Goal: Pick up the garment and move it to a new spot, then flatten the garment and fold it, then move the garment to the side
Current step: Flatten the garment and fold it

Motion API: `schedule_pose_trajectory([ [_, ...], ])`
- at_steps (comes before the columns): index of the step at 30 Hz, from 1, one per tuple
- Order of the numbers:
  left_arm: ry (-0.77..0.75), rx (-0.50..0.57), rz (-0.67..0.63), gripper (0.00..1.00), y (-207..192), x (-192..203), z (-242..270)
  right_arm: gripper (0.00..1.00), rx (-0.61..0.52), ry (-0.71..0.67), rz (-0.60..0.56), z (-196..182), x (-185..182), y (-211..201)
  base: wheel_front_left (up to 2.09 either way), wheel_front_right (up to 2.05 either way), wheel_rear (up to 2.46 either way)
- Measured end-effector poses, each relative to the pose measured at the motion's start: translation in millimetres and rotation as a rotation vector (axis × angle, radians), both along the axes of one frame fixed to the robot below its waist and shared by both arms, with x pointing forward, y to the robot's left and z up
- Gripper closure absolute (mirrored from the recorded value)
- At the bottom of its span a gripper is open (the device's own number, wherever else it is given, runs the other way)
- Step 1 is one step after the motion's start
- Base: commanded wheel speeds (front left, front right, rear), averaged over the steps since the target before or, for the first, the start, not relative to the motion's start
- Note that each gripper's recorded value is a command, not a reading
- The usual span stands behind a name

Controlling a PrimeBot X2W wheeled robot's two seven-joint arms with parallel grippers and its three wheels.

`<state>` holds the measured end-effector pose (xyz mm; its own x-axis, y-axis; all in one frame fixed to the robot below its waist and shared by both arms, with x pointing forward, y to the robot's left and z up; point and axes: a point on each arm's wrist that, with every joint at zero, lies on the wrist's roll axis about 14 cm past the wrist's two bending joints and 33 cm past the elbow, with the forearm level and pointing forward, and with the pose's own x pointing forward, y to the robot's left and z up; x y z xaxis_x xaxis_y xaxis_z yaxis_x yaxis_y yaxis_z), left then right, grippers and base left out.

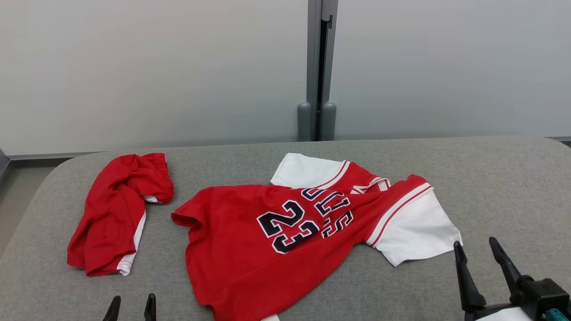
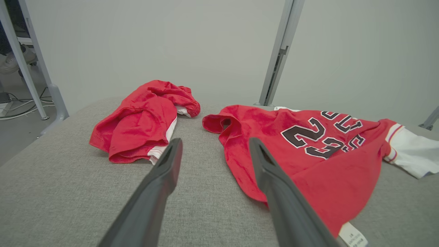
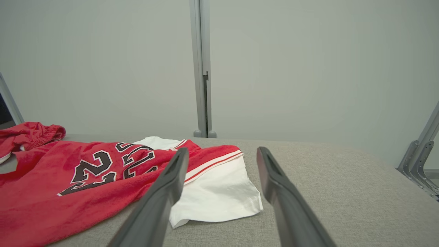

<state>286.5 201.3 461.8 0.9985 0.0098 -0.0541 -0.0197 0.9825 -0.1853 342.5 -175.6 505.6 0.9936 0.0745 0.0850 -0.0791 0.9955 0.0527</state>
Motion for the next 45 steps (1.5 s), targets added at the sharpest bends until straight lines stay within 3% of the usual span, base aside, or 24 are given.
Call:
schedule_pose_trajectory([
  [9,0.042,-0.019,-0.023,0.0,-8.9,0.7,-14.2,0.0,-0.01,0.007,0.025,-2.0,2.1,8.2,0.0,0.0,0.0],
  [14,0.147,-0.11,-0.11,0.0,-41.9,10.2,-32.5,0.0,-0.091,-0.01,0.059,6.1,27.7,6.5,0.0,0.0,0.0],
  [20,0.34,-0.173,-0.248,0.0,-78.5,12.9,-46.9,0.0,-0.199,0.147,0.118,-38.0,56.0,3.4,0.0,0.0,0.0],
  [32,0.541,-0.239,-0.365,0.0,-96.5,5.1,-61.2,0.0,-0.277,0.415,0.129,-109.1,97.9,-12.8,0.0,0.0,0.0],
  [45,0.616,-0.324,-0.403,0.0,-103.6,-1.3,-76.3,0.0,-0.249,0.495,0.188,-136.4,102.3,7.1,0.0,0.0,0.0],
])
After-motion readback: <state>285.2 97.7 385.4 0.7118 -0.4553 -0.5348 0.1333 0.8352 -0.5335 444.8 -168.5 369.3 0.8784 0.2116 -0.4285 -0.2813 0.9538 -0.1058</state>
